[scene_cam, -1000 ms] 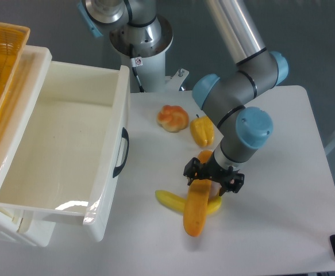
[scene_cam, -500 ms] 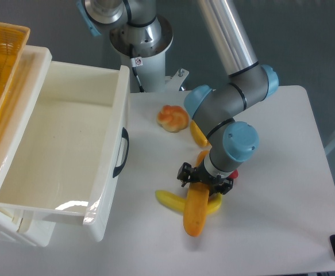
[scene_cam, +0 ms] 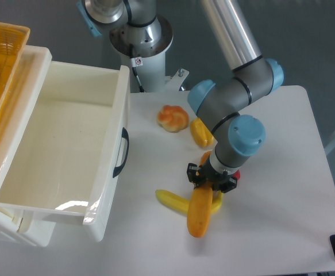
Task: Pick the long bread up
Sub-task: 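Lift the held bread loaf up off the banana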
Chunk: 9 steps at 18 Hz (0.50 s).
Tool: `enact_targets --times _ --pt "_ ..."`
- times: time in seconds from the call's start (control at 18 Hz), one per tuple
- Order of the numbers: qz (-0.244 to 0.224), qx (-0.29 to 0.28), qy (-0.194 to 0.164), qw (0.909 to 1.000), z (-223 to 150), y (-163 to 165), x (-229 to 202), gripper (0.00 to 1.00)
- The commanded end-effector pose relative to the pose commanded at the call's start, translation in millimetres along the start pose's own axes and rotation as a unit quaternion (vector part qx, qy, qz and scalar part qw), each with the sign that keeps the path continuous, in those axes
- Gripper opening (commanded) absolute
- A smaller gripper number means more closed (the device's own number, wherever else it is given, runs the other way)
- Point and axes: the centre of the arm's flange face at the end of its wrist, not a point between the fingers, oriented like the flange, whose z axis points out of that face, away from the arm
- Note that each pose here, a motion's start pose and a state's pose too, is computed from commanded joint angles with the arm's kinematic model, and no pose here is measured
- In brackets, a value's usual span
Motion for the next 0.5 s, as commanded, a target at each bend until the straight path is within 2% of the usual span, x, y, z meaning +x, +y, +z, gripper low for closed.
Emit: enact_targets --times 0.39,0.5 --pt "0.000 0.008 -0.051 0.9987 -44 -10 -20 0.00" --pt "0.014 0.005 -0.070 0.9974 -56 -12 -27 0.00"
